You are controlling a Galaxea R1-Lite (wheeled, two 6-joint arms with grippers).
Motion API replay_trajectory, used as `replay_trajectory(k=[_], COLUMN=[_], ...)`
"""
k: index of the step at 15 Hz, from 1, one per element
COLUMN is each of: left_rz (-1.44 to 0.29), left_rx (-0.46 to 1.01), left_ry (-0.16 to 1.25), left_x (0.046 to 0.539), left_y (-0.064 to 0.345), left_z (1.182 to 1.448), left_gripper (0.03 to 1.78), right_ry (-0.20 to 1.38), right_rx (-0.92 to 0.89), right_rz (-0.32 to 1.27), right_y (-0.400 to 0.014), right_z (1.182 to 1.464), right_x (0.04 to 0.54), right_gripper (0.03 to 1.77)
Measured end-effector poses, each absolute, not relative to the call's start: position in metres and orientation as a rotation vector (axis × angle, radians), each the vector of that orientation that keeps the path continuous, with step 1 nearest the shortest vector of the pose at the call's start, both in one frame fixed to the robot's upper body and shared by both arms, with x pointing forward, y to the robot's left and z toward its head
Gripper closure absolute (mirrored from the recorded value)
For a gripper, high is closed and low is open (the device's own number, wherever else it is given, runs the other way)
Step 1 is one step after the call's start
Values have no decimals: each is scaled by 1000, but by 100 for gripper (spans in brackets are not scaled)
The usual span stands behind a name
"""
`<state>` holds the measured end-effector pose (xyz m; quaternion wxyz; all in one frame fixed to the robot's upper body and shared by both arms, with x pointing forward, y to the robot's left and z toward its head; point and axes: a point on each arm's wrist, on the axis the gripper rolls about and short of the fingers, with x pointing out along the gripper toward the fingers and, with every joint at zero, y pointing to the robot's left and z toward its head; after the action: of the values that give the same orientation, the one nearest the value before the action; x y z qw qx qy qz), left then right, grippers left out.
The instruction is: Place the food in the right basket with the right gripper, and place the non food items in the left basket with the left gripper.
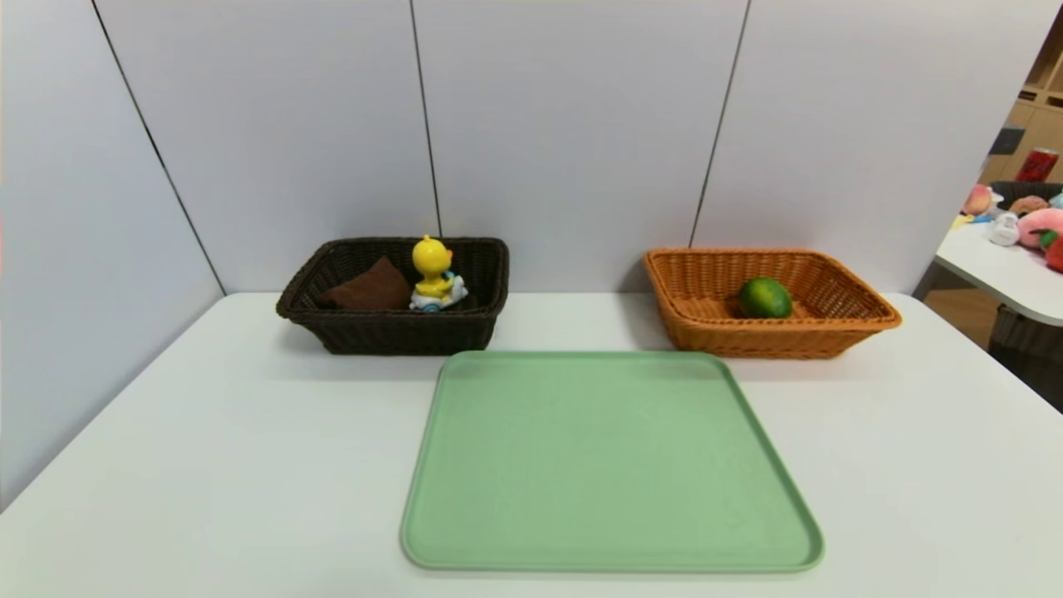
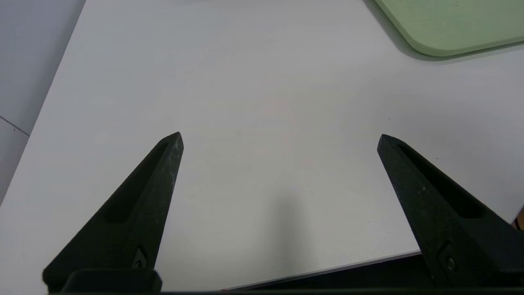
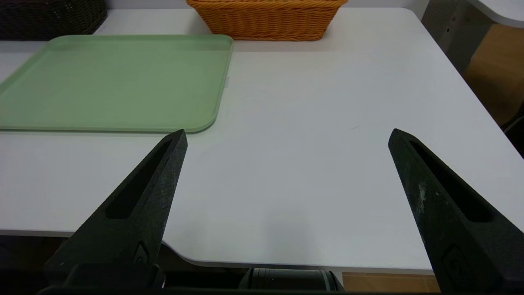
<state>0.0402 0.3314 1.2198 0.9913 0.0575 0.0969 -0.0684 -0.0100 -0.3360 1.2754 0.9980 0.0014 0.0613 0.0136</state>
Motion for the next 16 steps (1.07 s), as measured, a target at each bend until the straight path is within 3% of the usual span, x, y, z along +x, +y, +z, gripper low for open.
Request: replay_trajectory(k=[8,16], left_rz=[-82,-58], left_rx=[131,129], left_ry=[-3,17], left_x=[57,67], left_y=[332,333], left_z=[1206,1185], left_gripper=[12,12], right_ry=[-14,-80], right_rx=[-2,-12], right_rz=[25,23], right_y=[-336,-336], right_z=[1257,1206], right_x=[13,61], right_gripper=[11,10])
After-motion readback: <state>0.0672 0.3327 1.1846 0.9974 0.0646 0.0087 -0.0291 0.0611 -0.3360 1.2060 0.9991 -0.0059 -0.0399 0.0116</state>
